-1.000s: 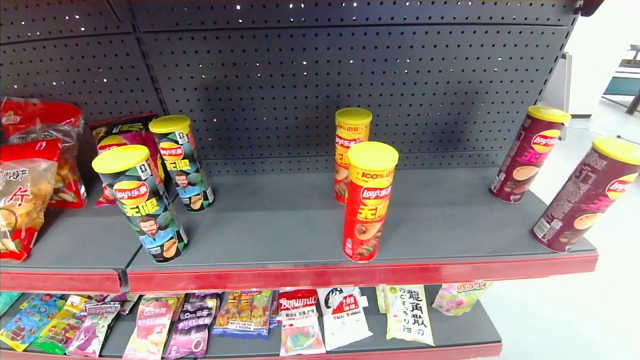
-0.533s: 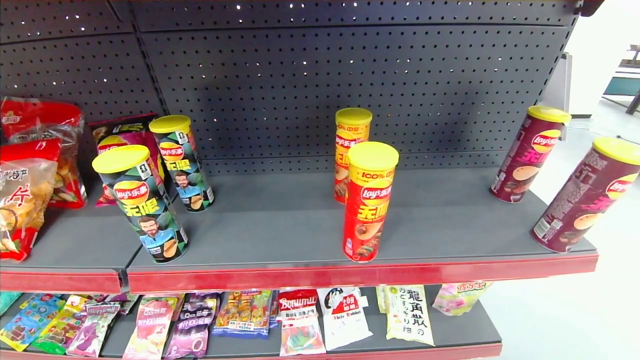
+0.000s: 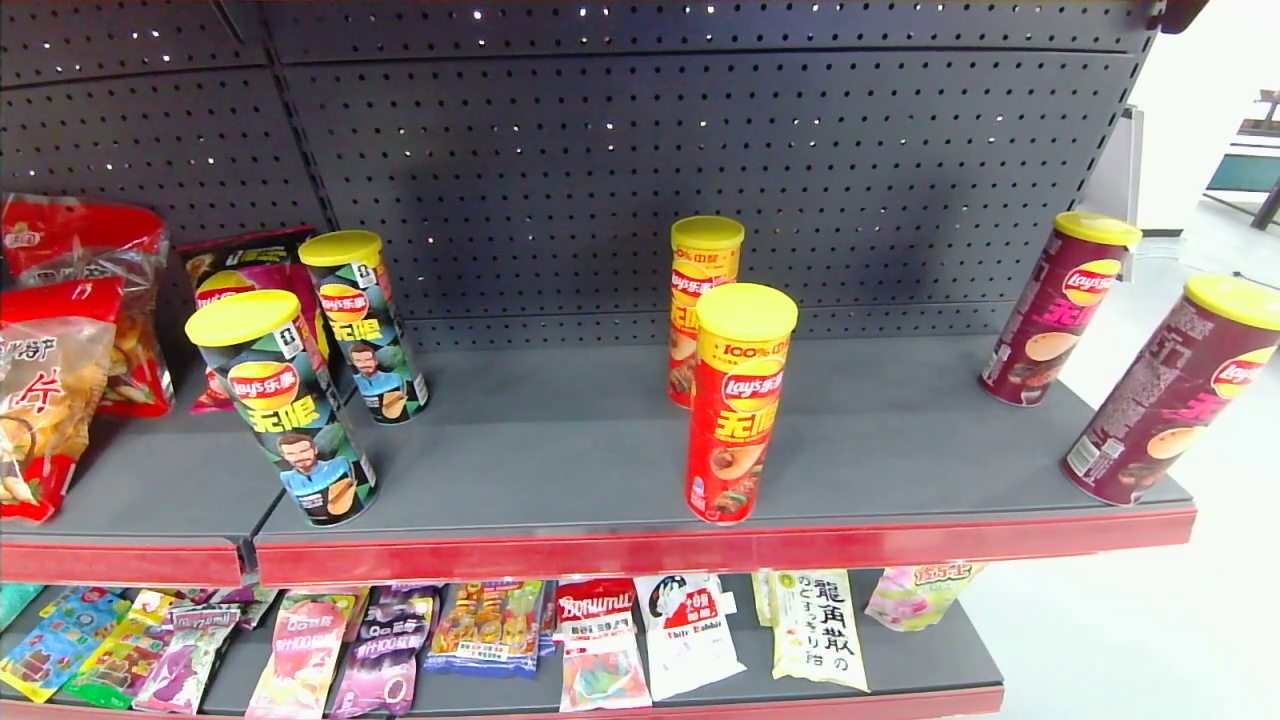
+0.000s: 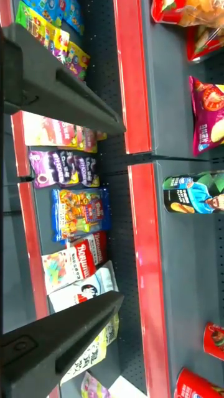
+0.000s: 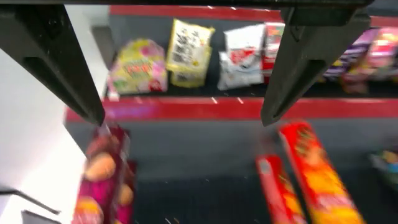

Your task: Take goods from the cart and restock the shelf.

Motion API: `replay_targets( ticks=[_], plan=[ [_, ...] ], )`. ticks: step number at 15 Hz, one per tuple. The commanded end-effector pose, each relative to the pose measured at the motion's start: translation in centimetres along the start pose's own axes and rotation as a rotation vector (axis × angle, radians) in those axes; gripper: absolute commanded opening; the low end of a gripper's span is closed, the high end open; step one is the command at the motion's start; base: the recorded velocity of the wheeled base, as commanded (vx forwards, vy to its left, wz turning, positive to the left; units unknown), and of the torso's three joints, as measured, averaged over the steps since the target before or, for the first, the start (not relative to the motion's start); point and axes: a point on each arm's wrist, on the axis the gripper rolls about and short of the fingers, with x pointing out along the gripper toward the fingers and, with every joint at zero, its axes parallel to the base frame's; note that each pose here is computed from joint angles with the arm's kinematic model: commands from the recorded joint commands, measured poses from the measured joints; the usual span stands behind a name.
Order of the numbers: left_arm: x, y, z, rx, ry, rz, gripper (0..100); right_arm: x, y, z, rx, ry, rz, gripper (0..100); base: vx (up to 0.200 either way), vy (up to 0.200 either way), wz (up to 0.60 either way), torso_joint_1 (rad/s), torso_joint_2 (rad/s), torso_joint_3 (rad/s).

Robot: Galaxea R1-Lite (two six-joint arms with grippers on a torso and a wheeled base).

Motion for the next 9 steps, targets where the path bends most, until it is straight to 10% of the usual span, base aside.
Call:
replay_targets(
  ticks=[1, 5, 9],
  plan=[
    [0.0, 0.0, 0.0, 0.0, 0.0, 0.0, 100, 9.4, 1.4, 5.5, 0.005, 0.281, 0.335, 100, 0.0, 0.0, 0.0, 0.0, 0.0, 0.0],
    [0.0, 0.0, 0.0, 0.0, 0.0, 0.0, 100, 17.8, 3.6, 1.6, 0.009, 0.571, 0.389, 100, 0.0, 0.0, 0.0, 0.0, 0.0, 0.0],
    [0.0, 0.0, 0.0, 0.0, 0.0, 0.0, 100, 22.8, 6.0, -2.2, -0.023, 0.659, 0.448, 100, 0.0, 0.0, 0.0, 0.0, 0.0, 0.0]
  ],
)
